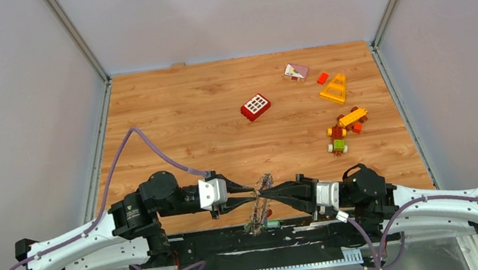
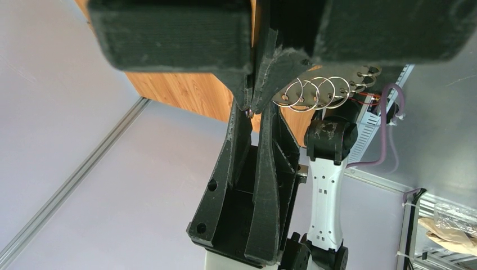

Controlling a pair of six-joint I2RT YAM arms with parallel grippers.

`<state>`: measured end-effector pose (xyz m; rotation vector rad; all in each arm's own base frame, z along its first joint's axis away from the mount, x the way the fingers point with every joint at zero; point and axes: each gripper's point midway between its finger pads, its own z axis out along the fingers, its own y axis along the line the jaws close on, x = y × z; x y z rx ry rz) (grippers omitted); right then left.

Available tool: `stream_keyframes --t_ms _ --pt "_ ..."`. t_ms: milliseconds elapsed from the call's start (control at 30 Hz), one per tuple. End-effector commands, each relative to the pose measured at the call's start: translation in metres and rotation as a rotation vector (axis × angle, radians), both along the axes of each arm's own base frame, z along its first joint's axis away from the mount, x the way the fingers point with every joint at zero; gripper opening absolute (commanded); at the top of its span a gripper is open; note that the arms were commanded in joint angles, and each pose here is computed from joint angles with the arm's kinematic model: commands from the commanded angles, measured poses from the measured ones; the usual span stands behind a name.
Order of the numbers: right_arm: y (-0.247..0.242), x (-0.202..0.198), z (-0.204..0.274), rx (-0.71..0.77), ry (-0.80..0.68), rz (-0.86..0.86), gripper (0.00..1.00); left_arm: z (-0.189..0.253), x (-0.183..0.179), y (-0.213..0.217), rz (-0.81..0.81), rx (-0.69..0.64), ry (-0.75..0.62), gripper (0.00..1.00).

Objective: Remove the keys from the keyring

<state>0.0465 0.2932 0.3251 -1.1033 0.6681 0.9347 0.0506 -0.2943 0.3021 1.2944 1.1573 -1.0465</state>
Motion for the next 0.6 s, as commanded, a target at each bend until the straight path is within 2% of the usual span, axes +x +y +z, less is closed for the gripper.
stream_keyframes --t_ms 0,133,267,400,567 --pt "-0.0130 -0.0012 0.0448 0.150 -0.038 -0.010 0.00 0.0072 -0.0005 -0.0040 -0.006 -0.030 0.002 0.32" --pt "-0.0132 -0.0015 0.0454 0.152 -0.040 -0.009 0.00 0.0064 -0.0002 -0.0049 -0.006 -0.027 0.001 0.31" --pt "-0.0126 -0.0009 0.0447 0.149 -0.041 -0.011 0.00 0.0064 0.0000 -0.0048 -0.006 -0.027 0.000 0.26" --pt "-0.0123 -0.0009 0.0442 0.147 -0.042 -0.012 0.00 0.0079 0.0004 -0.0051 -0.004 -0.031 -0.004 0.19" --pt "-0.0123 0.0001 0.0433 0.143 -0.040 -0.017 0.00 0.0060 0.0004 -0.0052 -0.007 -0.023 -0.007 0.03"
